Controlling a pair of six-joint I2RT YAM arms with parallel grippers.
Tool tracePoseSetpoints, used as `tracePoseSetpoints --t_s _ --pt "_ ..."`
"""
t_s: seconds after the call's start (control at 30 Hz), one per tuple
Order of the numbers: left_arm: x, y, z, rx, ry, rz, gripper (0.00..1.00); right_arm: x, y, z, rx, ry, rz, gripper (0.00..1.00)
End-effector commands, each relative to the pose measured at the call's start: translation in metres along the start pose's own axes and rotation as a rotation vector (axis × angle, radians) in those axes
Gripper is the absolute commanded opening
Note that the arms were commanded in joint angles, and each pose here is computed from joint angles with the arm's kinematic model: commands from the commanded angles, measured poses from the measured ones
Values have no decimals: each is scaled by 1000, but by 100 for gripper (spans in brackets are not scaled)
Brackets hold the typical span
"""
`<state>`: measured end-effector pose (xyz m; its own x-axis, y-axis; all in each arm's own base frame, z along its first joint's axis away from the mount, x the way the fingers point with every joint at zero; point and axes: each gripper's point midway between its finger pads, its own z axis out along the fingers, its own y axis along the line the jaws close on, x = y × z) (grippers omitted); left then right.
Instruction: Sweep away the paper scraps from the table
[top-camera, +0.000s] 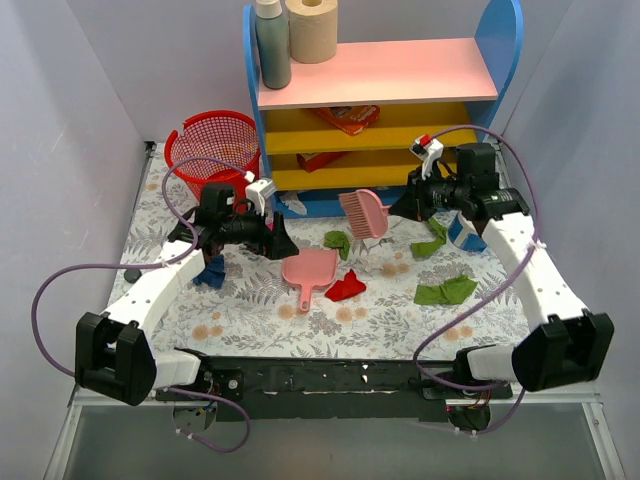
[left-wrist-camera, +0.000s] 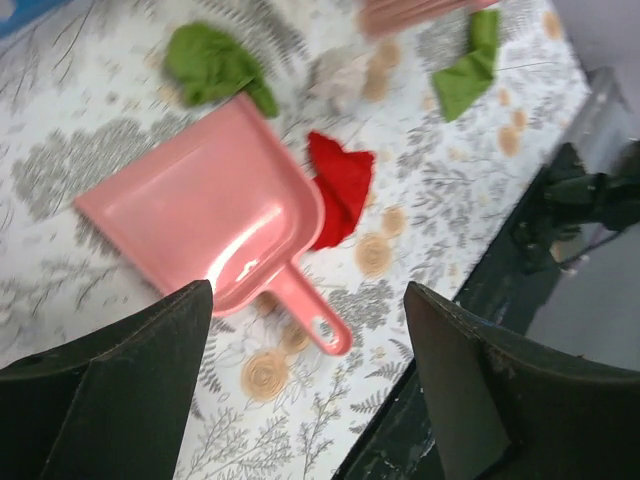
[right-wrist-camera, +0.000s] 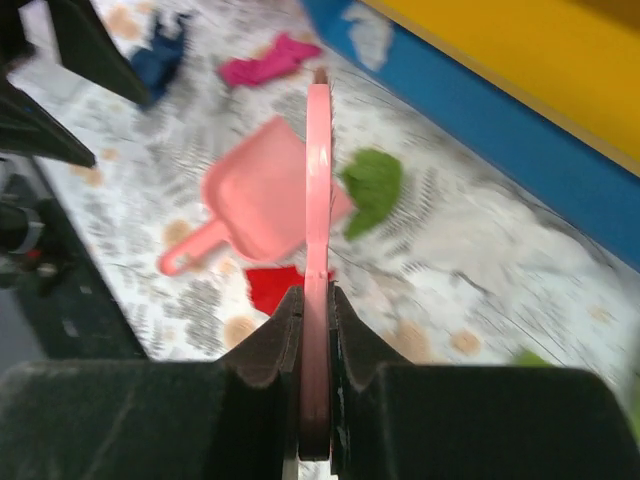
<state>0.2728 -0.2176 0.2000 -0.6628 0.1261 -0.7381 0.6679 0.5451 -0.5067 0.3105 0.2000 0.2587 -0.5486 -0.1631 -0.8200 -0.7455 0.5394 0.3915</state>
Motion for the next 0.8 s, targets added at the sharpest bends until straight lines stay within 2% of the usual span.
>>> tracePoseSetpoints --t_s 0.0,0.07,0.17,0.4,0.6,0.63,0.77 --pt "27 40 -8 -240 32 -49 75 22 -26 -41 310 61 -156 1" --pt "36 57 -4 -312 50 -95 71 27 -31 -54 380 72 -190 1" --pt "55 77 7 -371 101 -147 67 44 -28 -61 390 114 -178 1" --pt "66 103 32 -414 169 -227 59 52 -25 -65 389 125 -191 1" --pt "70 118 42 -436 176 -226 51 47 -24 -61 373 107 -203 1" --pt "72 119 45 -425 182 -231 45 47 -24 -61 369 108 -202 1" --pt "75 121 51 -407 203 -230 38 51 -25 -60 364 117 -199 1"
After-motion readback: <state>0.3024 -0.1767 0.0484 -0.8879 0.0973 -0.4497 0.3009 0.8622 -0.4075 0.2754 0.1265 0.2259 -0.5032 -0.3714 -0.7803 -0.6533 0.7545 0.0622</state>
